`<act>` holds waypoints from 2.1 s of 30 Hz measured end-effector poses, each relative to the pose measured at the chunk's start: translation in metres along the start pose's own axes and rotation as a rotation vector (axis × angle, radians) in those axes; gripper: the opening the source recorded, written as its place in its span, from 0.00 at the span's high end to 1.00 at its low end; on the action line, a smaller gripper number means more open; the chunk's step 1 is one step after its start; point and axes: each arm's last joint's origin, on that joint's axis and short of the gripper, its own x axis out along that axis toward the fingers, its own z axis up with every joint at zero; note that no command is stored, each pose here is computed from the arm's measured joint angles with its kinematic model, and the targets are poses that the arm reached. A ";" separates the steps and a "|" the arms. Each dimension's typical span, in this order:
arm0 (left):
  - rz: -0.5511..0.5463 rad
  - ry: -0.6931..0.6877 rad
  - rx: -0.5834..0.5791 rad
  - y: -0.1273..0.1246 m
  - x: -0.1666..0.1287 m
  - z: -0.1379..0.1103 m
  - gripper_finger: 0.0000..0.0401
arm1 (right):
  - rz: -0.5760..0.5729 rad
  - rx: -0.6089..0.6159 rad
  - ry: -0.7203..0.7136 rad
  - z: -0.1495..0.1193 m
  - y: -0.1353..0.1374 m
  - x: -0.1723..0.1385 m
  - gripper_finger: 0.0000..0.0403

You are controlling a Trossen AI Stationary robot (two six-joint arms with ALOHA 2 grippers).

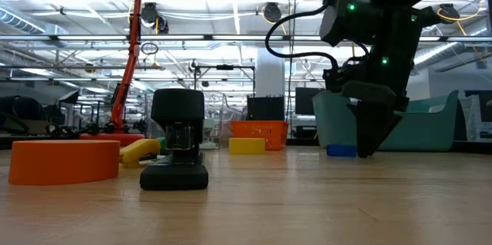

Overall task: Pick and place Stapler, Stapler remover, tape
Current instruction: Put the blue stapler into the transparent bin

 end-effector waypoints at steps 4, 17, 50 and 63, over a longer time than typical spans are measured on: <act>0.000 -0.001 -0.001 0.000 0.000 0.000 0.94 | 0.008 0.019 -0.008 0.001 0.001 0.000 0.54; 0.000 -0.001 -0.003 0.000 0.000 0.000 0.94 | 0.051 0.076 -0.053 0.007 0.003 0.001 0.56; 0.129 -0.018 -0.120 0.017 -0.003 0.003 0.94 | 0.838 0.311 -0.280 0.045 0.036 -0.070 1.00; 0.114 -0.297 -0.247 0.055 -0.062 0.026 0.94 | 1.451 0.312 -0.635 0.053 0.046 -0.158 1.00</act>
